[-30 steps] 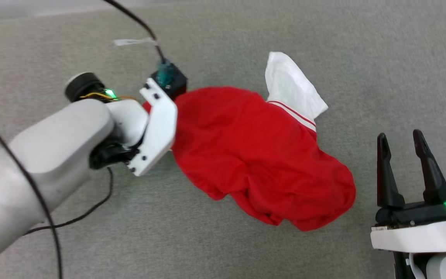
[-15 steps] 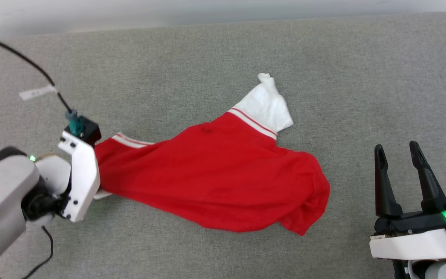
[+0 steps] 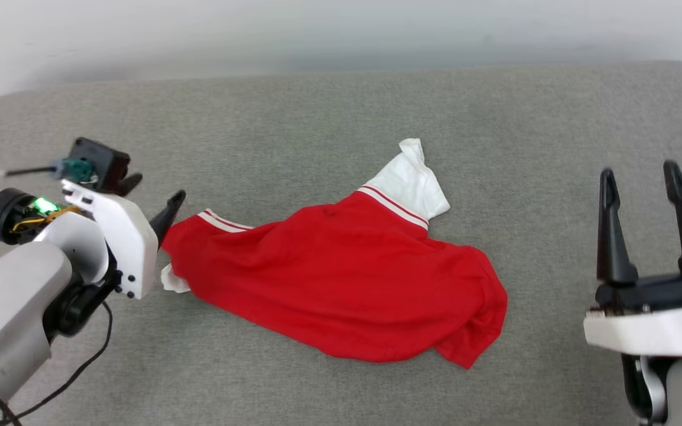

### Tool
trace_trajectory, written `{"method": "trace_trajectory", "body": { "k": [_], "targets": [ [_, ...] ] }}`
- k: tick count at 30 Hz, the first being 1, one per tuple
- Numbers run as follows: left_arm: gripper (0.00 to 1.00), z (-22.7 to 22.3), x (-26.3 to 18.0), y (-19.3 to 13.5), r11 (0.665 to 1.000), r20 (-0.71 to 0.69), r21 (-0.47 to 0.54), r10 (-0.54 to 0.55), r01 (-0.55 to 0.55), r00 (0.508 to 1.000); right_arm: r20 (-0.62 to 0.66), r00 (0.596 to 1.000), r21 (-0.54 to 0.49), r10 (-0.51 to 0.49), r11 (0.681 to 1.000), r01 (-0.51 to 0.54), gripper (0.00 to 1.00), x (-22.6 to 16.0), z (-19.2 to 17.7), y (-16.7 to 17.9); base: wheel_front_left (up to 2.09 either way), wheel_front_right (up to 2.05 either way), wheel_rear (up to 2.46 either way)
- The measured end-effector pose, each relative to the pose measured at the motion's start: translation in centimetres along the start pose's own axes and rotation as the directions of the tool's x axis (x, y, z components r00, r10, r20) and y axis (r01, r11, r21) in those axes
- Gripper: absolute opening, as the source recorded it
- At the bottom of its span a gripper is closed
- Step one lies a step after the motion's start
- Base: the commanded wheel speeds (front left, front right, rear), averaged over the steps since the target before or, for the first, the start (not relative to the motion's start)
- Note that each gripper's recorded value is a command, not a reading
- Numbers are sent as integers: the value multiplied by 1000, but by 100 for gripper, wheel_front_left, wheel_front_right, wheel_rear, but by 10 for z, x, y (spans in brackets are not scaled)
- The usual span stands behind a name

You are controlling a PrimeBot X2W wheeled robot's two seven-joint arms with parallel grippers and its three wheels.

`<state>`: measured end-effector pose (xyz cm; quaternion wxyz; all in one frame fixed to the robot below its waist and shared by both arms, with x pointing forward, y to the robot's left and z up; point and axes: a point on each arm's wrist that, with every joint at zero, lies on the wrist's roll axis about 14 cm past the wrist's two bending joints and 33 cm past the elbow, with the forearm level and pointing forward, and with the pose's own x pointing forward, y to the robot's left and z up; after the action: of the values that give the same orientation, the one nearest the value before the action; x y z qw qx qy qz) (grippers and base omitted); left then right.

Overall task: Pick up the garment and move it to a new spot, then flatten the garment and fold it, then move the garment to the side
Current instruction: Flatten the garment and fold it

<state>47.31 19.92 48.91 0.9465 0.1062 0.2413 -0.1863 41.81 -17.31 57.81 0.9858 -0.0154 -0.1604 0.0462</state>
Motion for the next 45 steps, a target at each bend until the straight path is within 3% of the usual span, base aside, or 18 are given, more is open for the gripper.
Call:
{"method": "trace_trajectory", "body": {
  "k": [4, 7, 13, 17, 20, 22, 26, 28, 32, 37, 39, 45],
  "targets": [
    [100, 25, -19, 5, 996, 203, -37, 83, -77, 976, 96, 994, -67, 61, 996, -54, 100, 26, 28, 14, 0, 0, 0],
    [100, 36, -34, 8, 988, 331, -69, 155, -140, 931, 161, 980, -89, 114, 991, -101, 100, 46, 47, 22, 0, 0, 0],
    [100, 47, -53, 3, 960, 451, -137, 281, -246, 847, 211, 944, -154, 252, 963, -222, 100, 83, 63, 45, 0, 0, 0],
    [100, 52, -68, 3, 921, 517, -202, 388, -332, 763, 126, 930, -207, 345, 926, -316, 100, 108, 43, 60, 0, 0, 0],
    [100, 42, -81, 6, 884, 525, -257, 467, -391, 711, -43, 918, -192, 393, 899, -394, 100, 123, 13, 73, 0, 0, 0],
    [100, 35, -89, 9, 856, 523, -291, 516, -427, 679, -173, 889, -154, 424, 880, -450, 100, 126, -12, 84, 0, 0, 0],
    [100, 13, -99, 7, 814, 490, -338, 581, -473, 650, -439, 777, -96, 452, 836, -540, 100, 123, -63, 92, 0, 0, 0],
    [100, 4, -101, 7, 796, 471, -361, 605, -486, 642, -560, 690, -68, 458, 805, -590, 100, 116, -88, 98, 0, 0, 0],
    [100, -11, -99, 4, 773, 435, -394, 634, -498, 639, -766, 462, 79, 447, 778, -623, 100, 92, -134, 104, 0, 0, 0],
    [100, -20, -94, 6, 751, 410, -414, 659, -515, 631, -897, 240, 137, 372, 748, -650, 100, 82, -166, 99, 0, 0, 0],
    [100, -25, -89, 3, 763, 408, -385, 645, -519, 646, -926, 152, 166, 345, 735, -657, 100, 74, -181, 100, 0, 0, 0],
    [100, -29, -78, 5, 759, 395, -384, 650, -526, 650, -962, -5, 201, 273, 696, -689, 100, 58, -228, 108, 0, 0, 0]
  ]
}}
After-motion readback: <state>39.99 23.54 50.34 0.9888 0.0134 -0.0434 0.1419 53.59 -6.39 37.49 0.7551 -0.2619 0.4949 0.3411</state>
